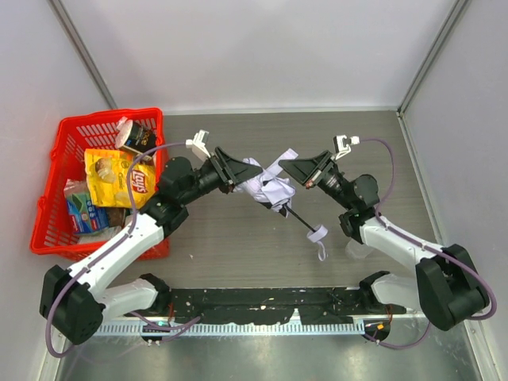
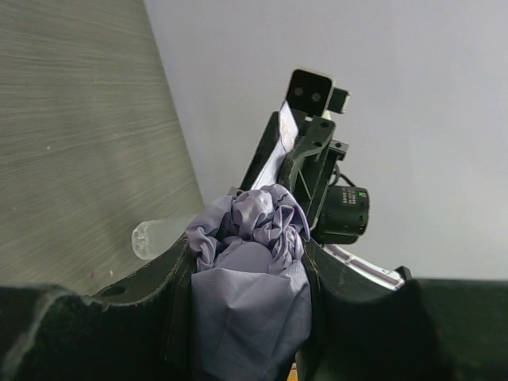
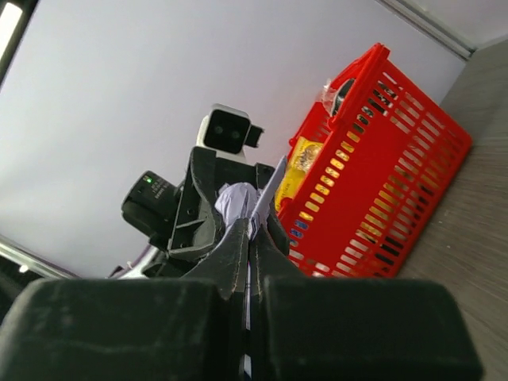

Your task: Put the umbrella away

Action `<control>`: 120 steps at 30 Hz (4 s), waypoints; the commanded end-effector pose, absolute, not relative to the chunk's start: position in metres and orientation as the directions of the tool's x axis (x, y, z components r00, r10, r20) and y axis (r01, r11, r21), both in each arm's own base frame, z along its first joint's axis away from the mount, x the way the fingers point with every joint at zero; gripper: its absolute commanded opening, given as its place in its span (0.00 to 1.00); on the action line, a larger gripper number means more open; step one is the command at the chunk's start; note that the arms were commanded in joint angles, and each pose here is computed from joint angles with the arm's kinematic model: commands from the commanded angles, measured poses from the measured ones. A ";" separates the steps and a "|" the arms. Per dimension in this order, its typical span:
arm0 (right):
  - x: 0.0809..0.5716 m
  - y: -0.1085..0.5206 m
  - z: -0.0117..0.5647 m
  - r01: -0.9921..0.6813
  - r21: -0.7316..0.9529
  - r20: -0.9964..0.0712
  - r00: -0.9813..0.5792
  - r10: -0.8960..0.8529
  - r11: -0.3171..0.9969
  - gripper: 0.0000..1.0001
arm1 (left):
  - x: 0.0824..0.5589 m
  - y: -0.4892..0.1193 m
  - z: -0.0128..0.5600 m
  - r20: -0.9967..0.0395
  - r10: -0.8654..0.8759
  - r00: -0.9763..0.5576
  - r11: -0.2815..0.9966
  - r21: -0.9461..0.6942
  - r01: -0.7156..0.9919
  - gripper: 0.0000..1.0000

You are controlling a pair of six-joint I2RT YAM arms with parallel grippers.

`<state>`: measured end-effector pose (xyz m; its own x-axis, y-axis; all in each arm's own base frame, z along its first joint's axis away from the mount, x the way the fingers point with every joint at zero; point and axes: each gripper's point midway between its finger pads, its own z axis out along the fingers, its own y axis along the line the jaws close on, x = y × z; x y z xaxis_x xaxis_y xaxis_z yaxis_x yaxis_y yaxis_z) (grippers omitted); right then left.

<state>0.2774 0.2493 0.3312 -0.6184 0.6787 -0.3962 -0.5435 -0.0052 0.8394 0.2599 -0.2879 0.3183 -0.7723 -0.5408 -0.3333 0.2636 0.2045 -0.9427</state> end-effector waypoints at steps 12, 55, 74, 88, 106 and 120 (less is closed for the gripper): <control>0.219 0.287 0.422 -0.848 0.333 -0.867 -0.104 0.487 0.412 0.01 | 0.269 -0.270 0.195 -0.285 -0.489 -0.824 0.541 -0.840 -0.031 0.00; 0.119 0.405 0.288 -0.965 -0.167 -0.907 0.069 -0.415 0.204 0.01 | 0.263 -0.288 0.239 -0.255 -0.471 -0.844 0.526 -0.850 -0.037 0.00; 0.121 0.412 0.221 -0.865 -0.493 -0.575 0.249 -0.779 0.087 0.07 | 0.243 -0.281 0.244 -0.148 -0.552 -0.821 0.543 -0.811 -0.219 0.00; 0.098 0.407 0.193 -0.824 -0.562 -0.414 0.362 -0.835 -0.079 0.28 | 0.243 -0.290 0.252 -0.194 -0.442 -0.876 0.614 -0.777 -0.138 0.00; 0.144 0.311 0.315 -0.727 0.078 -0.952 -0.257 -0.165 0.683 0.47 | 0.276 -0.257 0.309 -0.732 -0.442 -0.519 0.622 -0.667 0.411 0.00; 0.211 0.210 0.308 -0.394 0.126 -0.951 -0.308 -0.001 0.910 0.50 | 0.312 -0.276 0.322 -0.997 -0.074 -0.015 0.754 -0.066 0.653 0.00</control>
<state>0.2059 0.2188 0.3062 -0.3115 -0.0520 -0.9488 -0.4502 0.8874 0.0992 0.2995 -0.2568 0.2951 -0.2323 -0.1570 -0.9599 0.5854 0.7655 -0.2669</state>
